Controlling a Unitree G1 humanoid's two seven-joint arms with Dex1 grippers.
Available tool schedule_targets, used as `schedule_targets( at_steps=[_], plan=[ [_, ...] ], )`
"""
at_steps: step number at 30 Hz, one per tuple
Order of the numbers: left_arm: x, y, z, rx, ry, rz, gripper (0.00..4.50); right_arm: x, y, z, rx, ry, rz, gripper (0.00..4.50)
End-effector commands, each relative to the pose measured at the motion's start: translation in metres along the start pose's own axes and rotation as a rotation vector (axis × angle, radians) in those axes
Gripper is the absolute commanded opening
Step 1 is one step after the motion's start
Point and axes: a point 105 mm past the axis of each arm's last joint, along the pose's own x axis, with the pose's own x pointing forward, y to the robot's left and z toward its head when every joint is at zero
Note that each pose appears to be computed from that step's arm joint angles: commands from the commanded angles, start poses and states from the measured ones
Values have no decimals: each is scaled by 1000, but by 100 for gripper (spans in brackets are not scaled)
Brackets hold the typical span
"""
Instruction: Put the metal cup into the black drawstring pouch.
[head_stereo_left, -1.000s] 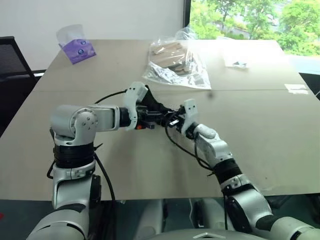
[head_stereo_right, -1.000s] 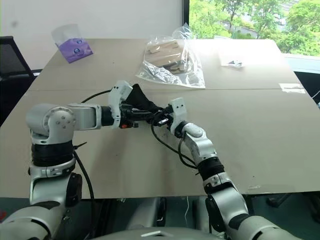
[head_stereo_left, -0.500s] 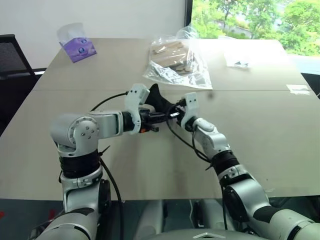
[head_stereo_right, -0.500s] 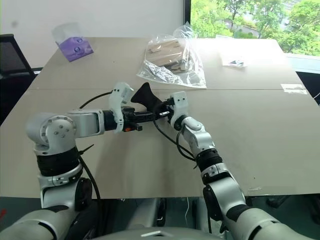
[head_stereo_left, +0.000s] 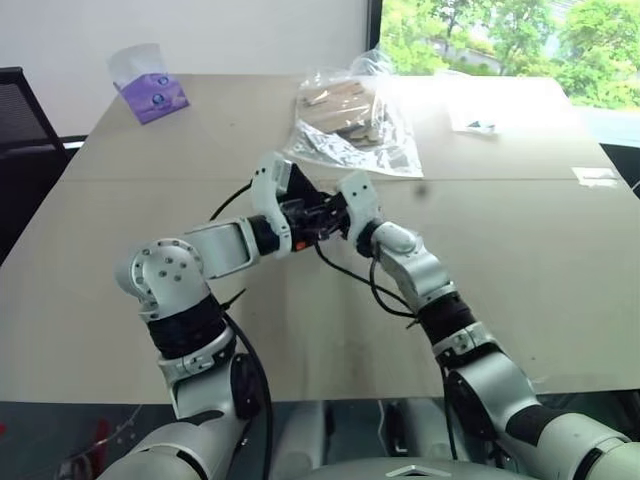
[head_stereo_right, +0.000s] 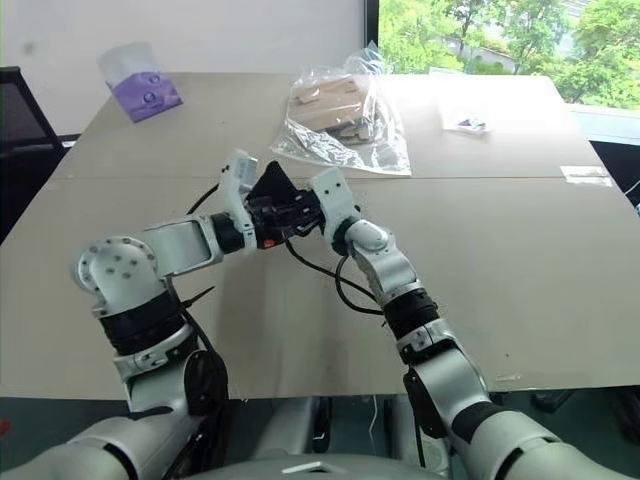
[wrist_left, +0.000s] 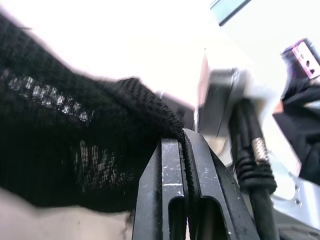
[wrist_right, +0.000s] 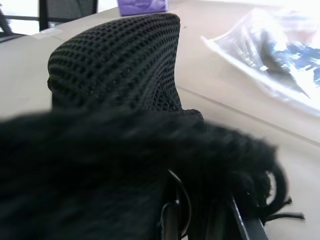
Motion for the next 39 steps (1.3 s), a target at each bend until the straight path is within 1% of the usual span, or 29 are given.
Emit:
schedule_targets(
  at_steps=[1, 2, 3, 5, 7, 8, 9, 10, 13, 14, 19, 21, 22, 26, 28, 31, 35, 39],
  plan=[
    [2, -19, 17, -18, -66, -114, 0, -8, 11, 13, -289, 12, 71, 1],
    [2, -15, 17, -32, -67, -103, 0, -13, 9, 11, -293, 32, 84, 1],
    [2, -11, 16, -42, -62, -93, 0, -18, 6, 12, -299, 40, 86, 34],
    [1, -1, 14, -70, -54, -72, 0, -29, -7, 18, -314, 51, 51, 105],
    [0, 7, 12, -82, -46, -52, 0, -38, -15, 26, -318, 52, 28, 217],
    [-1, 10, 11, -84, -39, -45, 0, -44, -17, 31, -300, 56, 34, 231],
    [-2, 16, 10, -81, -28, -28, 0, -53, -18, 37, -292, 56, 52, 280],
    [-3, 20, 10, -74, -19, -17, 0, -61, -21, 42, -285, 60, 61, 280],
    [-3, 25, 14, -55, -8, -13, 0, -83, -19, 54, -282, 60, 116, 386],
    [-2, 26, 15, -45, -4, -12, 0, -88, -19, 56, -291, 66, 113, 442],
    [-4, 29, 24, 6, 5, -13, 0, -110, -16, 66, -271, 60, 98, 447],
    [-7, 31, 27, 31, 10, -9, 0, -119, -18, 65, -252, 69, 90, 447],
    [-10, 33, 29, 43, 12, -6, 0, -122, -21, 61, -255, 83, 75, 447],
    [-20, 33, 36, 91, 25, -9, 0, -126, -40, 30, -317, 186, -17, 447],
    [-25, 32, 37, 121, 41, -13, 0, -118, -43, 11, -307, 203, -22, 447],
    [-30, 32, 36, 147, 63, -7, 0, -96, -40, -6, -269, 183, -27, 447],
    [-37, 30, 30, 184, 97, 2, 0, -62, -40, -11, -261, 116, -80, 447],
    [-44, 29, 24, 213, 117, 17, 0, -40, -43, -9, -277, 59, -138, 447]
  ],
)
